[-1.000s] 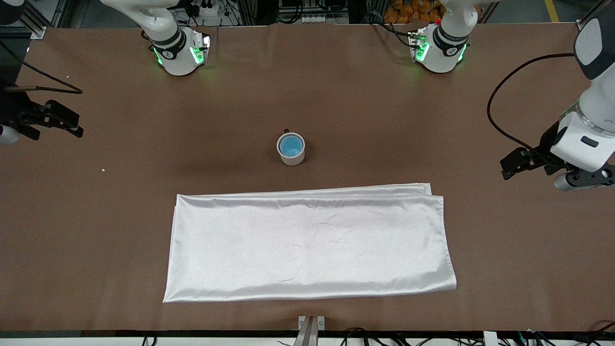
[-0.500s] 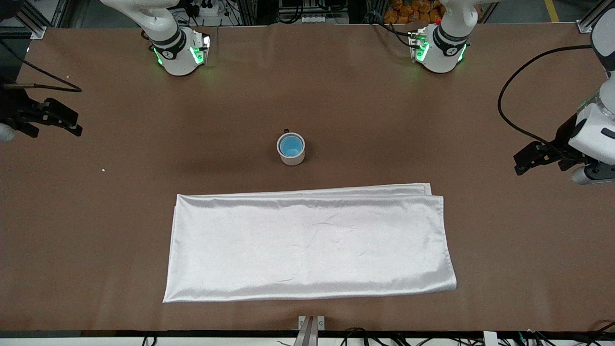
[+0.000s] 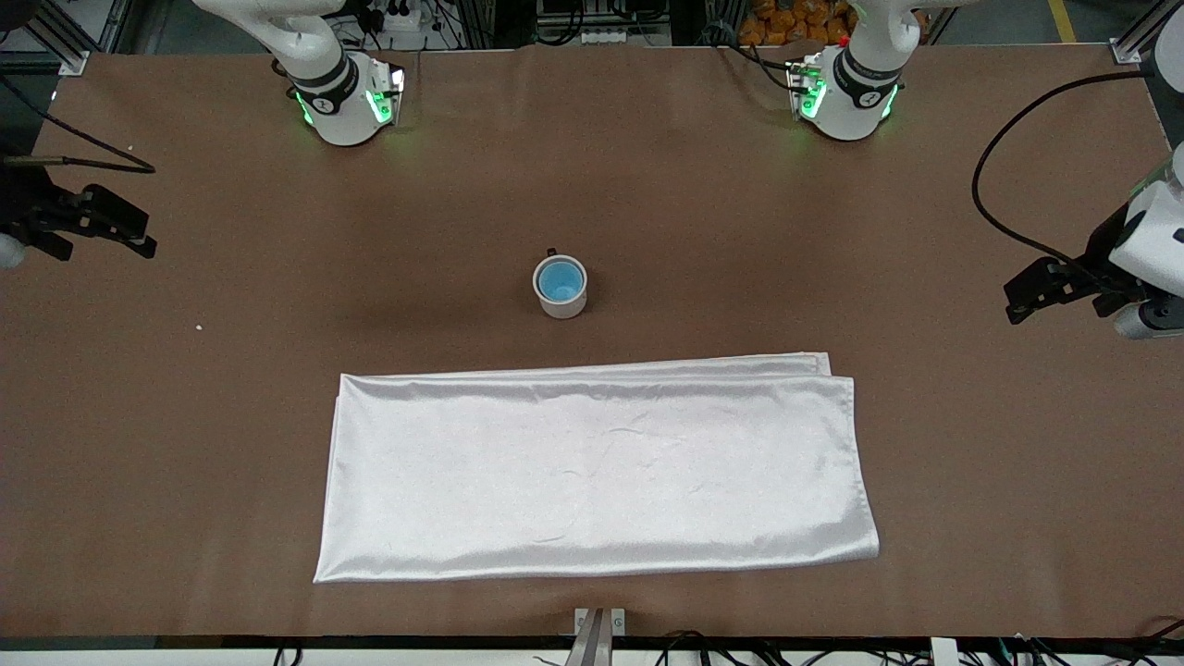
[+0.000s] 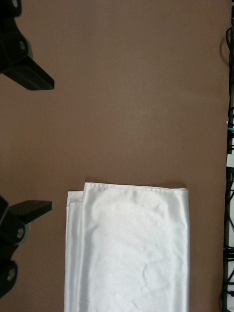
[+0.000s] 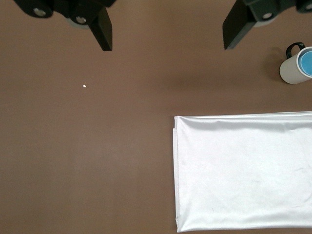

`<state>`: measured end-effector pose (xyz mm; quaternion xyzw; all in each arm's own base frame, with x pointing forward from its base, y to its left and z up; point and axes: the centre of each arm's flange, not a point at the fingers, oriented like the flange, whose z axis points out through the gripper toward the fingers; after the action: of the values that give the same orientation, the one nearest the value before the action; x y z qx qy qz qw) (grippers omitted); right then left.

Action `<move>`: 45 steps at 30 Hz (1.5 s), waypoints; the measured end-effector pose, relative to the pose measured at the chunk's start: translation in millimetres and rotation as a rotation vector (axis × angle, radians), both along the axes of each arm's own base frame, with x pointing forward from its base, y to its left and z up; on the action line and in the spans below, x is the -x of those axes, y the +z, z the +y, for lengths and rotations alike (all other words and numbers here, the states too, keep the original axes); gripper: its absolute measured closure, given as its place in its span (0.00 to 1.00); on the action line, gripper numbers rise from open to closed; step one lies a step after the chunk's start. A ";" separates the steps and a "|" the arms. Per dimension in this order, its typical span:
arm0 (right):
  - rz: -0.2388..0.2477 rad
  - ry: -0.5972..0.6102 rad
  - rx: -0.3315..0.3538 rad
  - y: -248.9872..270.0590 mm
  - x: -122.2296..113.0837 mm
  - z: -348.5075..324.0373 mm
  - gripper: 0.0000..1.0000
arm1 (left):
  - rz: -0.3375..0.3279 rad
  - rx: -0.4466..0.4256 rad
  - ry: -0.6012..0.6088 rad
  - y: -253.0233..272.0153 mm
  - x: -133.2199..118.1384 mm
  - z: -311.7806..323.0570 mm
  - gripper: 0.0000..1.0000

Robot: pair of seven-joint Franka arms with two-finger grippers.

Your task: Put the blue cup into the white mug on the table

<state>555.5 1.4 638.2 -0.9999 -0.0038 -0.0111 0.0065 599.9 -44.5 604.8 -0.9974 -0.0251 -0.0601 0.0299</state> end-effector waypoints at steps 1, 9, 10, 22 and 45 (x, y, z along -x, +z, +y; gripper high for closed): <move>0.000 -0.001 0.000 0.1 0.0 0.0 0.00 | 0.004 0.002 -0.003 3.9 3.7 -2.3 0.00; 0.005 -0.003 0.000 -0.4 0.7 0.0 0.00 | 0.023 0.029 -0.013 29.7 29.8 -13.3 0.00; 0.005 -0.004 0.000 -0.4 0.7 0.0 0.00 | 0.025 0.029 -0.013 31.2 31.7 -13.6 0.00; 0.010 -0.004 0.000 -0.6 1.2 0.0 0.00 | 0.045 0.027 -0.015 26.9 44.6 -15.0 0.00; -0.009 -0.006 0.002 12.9 10.3 0.2 0.00 | 0.065 0.043 -0.014 22.4 48.7 -16.6 0.00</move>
<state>545.1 1.6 651.1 -0.9999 -0.0009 -0.0158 0.0056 551.1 -61.1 627.2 -0.9994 -0.0184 -0.0274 0.0087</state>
